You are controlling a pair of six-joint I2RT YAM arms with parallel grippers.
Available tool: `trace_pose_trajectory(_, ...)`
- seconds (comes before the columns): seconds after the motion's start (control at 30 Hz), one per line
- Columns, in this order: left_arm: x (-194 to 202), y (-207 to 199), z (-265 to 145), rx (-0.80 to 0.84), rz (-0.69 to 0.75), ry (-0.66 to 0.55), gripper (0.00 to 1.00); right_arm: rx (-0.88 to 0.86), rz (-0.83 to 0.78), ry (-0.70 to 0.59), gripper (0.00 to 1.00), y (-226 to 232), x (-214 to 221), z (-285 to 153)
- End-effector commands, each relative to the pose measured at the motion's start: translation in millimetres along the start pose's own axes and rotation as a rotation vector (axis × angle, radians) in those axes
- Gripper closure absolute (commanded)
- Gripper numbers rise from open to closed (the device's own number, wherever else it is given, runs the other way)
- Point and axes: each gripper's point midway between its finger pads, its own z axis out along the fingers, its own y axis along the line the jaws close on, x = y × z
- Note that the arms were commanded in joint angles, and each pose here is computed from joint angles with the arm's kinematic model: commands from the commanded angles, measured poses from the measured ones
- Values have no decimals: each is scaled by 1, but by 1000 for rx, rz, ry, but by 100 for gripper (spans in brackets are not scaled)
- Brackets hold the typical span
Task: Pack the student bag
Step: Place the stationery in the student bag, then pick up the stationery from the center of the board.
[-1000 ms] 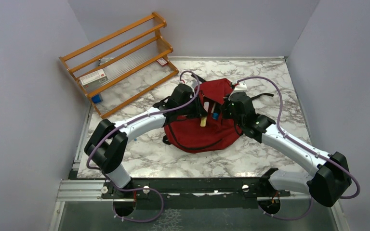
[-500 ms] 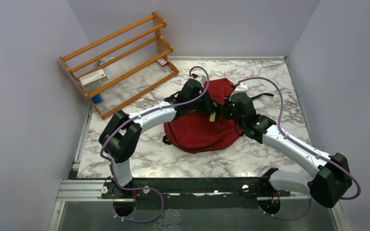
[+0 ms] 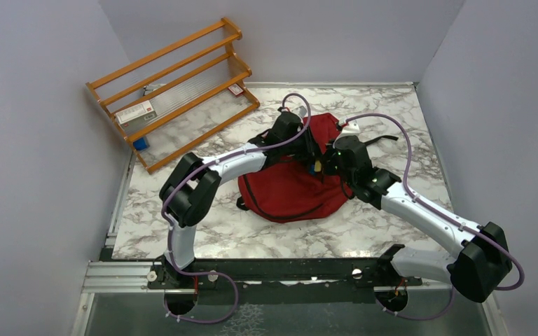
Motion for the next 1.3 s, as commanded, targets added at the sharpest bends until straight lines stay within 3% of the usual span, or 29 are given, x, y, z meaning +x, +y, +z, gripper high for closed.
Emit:
trace_pose_trajectory(0.0, -13, -26, 5, 79, 20, -23, 68, -26, 17, -13, 99, 4, -3, -6)
trace_pose_trajectory(0.23, -11, -21, 4, 57, 31, -19, 59, -24, 14, -12, 99, 4, -3, -5)
trace_pose_trajectory(0.5, -7, -19, -5, 52, 42, -16, 58, -26, 15, -15, 99, 5, -5, -6)
trace_pose_trajectory(0.83, 9, -8, -49, 14, 136, -15, 56, 8, 6, -63, 99, -2, -18, -11)
trace_pose_trajectory(1.1, 6, 15, -96, -119, 199, -100, 54, 18, 1, -64, 99, -3, -18, -8)
trace_pose_trajectory(1.27, -24, 49, -131, -273, 199, -219, 52, 1, 2, -54, 99, 0, -15, -8)
